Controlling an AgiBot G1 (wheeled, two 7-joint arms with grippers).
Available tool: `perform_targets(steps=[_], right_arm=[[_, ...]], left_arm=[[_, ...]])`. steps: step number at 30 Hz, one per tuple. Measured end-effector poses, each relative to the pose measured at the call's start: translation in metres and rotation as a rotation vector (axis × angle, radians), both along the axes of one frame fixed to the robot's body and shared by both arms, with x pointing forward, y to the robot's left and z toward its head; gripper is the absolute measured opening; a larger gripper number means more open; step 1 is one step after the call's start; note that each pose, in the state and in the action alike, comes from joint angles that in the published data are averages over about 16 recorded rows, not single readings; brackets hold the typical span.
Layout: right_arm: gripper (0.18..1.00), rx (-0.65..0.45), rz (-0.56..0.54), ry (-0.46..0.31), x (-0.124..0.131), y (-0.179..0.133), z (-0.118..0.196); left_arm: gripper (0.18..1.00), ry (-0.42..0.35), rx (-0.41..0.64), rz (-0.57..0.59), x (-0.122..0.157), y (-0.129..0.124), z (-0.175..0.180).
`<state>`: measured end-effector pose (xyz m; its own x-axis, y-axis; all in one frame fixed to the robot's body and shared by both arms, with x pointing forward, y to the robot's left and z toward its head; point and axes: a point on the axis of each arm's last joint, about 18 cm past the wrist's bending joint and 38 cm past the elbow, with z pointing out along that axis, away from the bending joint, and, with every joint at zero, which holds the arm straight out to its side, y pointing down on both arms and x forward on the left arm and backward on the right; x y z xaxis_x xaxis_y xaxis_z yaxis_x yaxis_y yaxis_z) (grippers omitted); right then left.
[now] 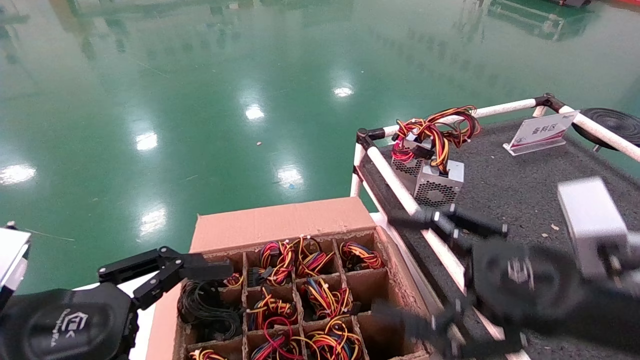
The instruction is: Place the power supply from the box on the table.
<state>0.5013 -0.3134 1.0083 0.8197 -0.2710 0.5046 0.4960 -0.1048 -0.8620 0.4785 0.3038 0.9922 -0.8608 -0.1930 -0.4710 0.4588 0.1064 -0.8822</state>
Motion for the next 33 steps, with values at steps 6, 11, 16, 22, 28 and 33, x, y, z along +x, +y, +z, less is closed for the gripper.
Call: perform_targets(steps=[6, 11, 16, 22, 28, 33], right_arm=[[1.0, -0.047, 0.071, 0.037, -0.023, 0.01, -0.014], [1.0, -0.066, 0.099, 0.052, -0.032, 0.014, -0.02], [1.0, -0.069, 0.105, 0.054, -0.034, 0.015, -0.021], [1.0, -0.062, 0.095, 0.05, -0.031, 0.013, -0.019], [1.0, -0.058, 0.089, 0.048, -0.029, 0.012, -0.018], [1.0, -0.056, 0.085, 0.047, -0.028, 0.012, -0.017]], left_arm=[[1.0, 0.0, 0.0, 0.0, 0.0, 0.0, 0.0], [1.0, 0.0, 0.0, 0.0, 0.0, 0.0, 0.0], [1.0, 0.0, -0.001, 0.0, 0.0, 0.0, 0.0], [1.0, 0.0, -0.001, 0.0, 0.0, 0.0, 0.0], [1.0, 0.0, -0.001, 0.0, 0.0, 0.0, 0.0], [1.0, 0.0, -0.001, 0.0, 0.0, 0.0, 0.0]])
